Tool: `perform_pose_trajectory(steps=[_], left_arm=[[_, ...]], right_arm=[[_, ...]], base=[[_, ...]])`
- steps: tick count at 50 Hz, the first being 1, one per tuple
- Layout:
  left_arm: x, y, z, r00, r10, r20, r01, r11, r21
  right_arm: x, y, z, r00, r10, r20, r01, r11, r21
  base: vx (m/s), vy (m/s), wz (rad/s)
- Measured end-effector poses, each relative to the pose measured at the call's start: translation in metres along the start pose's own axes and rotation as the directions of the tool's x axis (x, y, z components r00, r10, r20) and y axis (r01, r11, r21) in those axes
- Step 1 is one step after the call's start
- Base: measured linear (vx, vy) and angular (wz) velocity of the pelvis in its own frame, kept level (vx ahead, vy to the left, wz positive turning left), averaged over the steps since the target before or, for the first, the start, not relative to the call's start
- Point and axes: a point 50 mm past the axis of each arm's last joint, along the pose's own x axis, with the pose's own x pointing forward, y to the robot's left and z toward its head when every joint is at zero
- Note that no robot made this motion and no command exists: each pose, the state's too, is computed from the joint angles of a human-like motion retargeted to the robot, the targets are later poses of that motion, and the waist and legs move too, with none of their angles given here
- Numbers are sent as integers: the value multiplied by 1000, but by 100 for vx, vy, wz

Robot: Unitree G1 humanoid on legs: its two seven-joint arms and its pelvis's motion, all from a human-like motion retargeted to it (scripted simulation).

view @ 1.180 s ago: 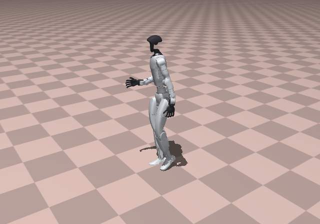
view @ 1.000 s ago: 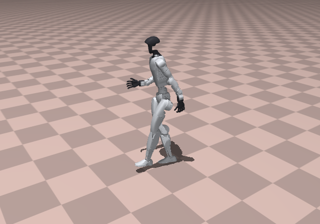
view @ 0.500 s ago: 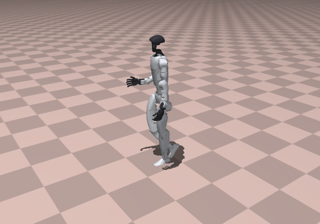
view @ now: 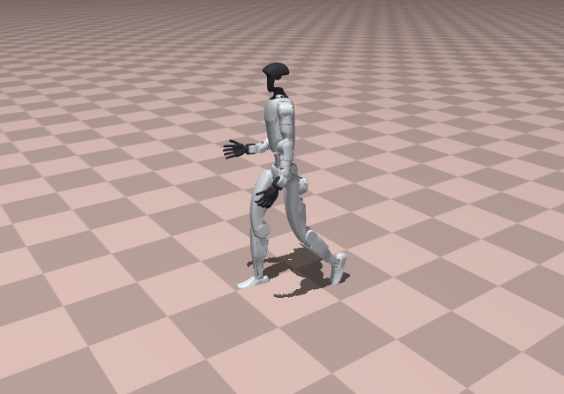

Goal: Walk run

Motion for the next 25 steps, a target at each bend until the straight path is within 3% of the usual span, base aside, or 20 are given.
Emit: perform_pose_trajectory(steps=[5, 12, 18, 25], left_arm=[[-57, 0, -96, 918, 7, -396, -51, 993, -103], [-141, -6, -172, 738, 9, -674, -141, 980, -142], [-177, -11, -194, 665, 46, -746, -274, 944, -185], [-166, -17, -190, 705, 89, -703, -430, 843, -324]], right_arm=[[15, 2, 9, 999, 22, 49, -20, 999, -32], [29, -5, 30, 988, 34, 152, -22, 997, -78], [33, -15, 37, 984, 9, 179, 6, 996, -85], [21, -16, 24, 990, -38, 133, 48, 996, -74]], base=[[72, -27, -11], [76, -15, -62], [70, -5, -5], [89, 1, -22]])
